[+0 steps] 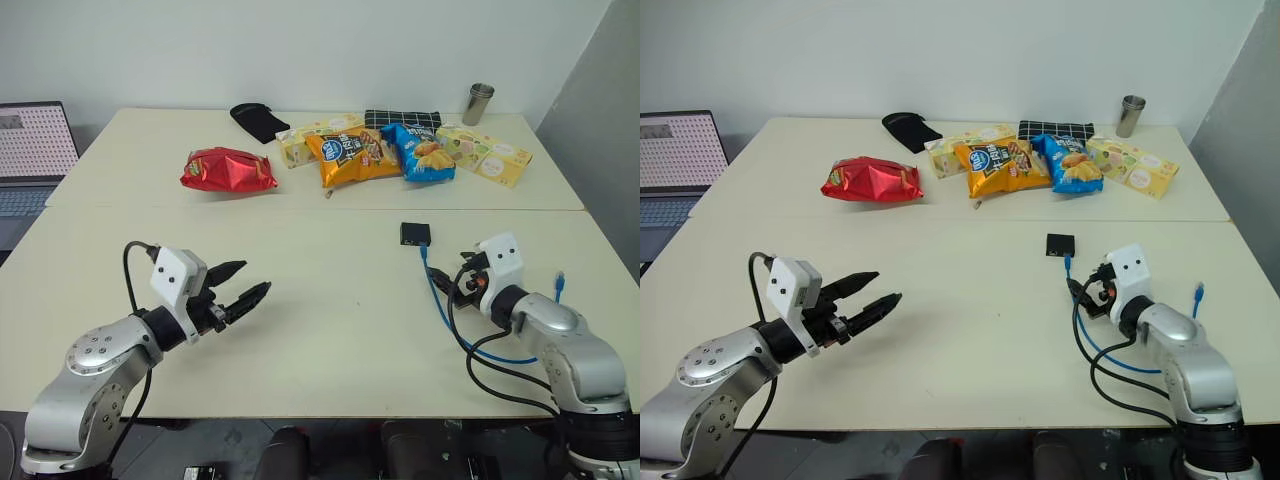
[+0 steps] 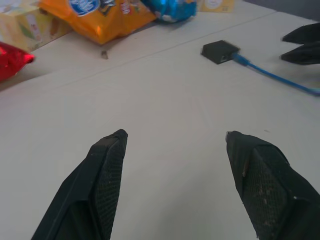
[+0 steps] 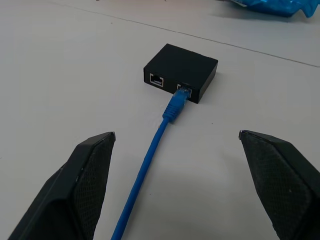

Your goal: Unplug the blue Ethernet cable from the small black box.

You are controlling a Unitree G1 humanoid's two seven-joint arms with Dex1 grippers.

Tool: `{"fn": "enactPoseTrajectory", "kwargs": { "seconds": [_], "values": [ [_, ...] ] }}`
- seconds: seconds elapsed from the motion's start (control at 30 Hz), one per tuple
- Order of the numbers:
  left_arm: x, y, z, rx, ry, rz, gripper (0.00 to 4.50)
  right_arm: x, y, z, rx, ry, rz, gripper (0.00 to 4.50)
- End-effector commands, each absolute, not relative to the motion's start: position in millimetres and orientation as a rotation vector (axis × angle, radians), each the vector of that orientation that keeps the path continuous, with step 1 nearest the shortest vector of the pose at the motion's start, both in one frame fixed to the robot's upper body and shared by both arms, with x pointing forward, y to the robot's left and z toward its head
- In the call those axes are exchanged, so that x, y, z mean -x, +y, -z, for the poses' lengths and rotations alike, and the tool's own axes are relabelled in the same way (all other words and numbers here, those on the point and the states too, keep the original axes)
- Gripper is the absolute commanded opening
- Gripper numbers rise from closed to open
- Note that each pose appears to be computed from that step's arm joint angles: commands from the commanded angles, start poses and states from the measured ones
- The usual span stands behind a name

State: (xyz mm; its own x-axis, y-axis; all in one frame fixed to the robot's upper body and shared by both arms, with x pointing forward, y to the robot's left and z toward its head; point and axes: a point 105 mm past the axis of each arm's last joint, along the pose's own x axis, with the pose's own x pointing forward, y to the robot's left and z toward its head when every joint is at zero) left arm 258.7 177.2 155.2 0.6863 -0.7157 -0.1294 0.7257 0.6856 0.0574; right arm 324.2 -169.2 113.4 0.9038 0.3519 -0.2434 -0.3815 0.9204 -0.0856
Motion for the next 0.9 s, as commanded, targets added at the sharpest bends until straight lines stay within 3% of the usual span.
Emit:
{"fn": "enactPoseTrajectory", "kwargs": {
  "seconds": [0.03,0.6,0.7,0.9],
  "values": [
    [-242,152,-165,-0.121,0.092,1.014,3.35,-333,-164,-125,0.144,0.168,-0.307,4.21],
    [-248,130,-158,-0.169,0.133,1.238,3.35,-368,-136,-92,0.093,0.173,-0.084,4.21],
    [-252,131,-157,-0.18,0.118,1.223,3.36,-369,-137,-89,0.094,0.191,-0.057,3.71],
    [-265,133,-159,-0.17,0.068,1.144,3.36,-370,-139,-88,0.111,0.195,-0.053,2.16]
  ]
}}
